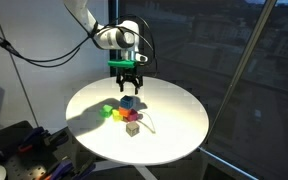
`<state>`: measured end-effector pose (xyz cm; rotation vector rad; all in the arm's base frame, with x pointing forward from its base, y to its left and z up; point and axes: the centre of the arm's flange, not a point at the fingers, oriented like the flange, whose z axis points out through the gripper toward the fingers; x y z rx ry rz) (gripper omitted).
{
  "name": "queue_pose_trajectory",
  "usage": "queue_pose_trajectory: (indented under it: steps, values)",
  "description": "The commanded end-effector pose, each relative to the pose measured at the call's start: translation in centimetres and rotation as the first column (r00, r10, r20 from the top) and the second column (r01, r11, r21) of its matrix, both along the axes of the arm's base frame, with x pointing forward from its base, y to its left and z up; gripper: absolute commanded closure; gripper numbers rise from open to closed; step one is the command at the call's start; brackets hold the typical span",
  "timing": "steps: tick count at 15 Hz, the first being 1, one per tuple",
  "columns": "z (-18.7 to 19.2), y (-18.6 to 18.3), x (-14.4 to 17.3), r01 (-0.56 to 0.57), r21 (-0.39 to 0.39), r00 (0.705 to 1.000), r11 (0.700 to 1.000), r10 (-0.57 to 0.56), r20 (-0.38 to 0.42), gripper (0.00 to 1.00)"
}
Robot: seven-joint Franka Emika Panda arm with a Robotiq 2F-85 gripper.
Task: Put the blue block on the orange block
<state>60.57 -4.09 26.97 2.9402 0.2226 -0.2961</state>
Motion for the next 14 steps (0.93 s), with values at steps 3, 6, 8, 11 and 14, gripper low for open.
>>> queue_pose_trajectory:
  steps: [3,6,8,11,14]
  values:
    - [4.0,-1.2,-2.0,0.056,0.015,0.998,0.998,-0.056,-0.019,0.00]
    - [5.5,-1.8,-3.4,0.104,0.013,0.994,0.995,-0.103,-0.033,0.00]
    - [6.2,-2.1,-4.5,0.138,0.011,0.990,0.990,-0.138,-0.037,0.00]
    - [6.7,-2.3,-6.1,0.174,0.005,0.984,0.985,-0.174,-0.042,0.00]
    - [7.2,-2.3,-7.5,0.175,0.026,0.984,0.984,-0.175,-0.019,0.00]
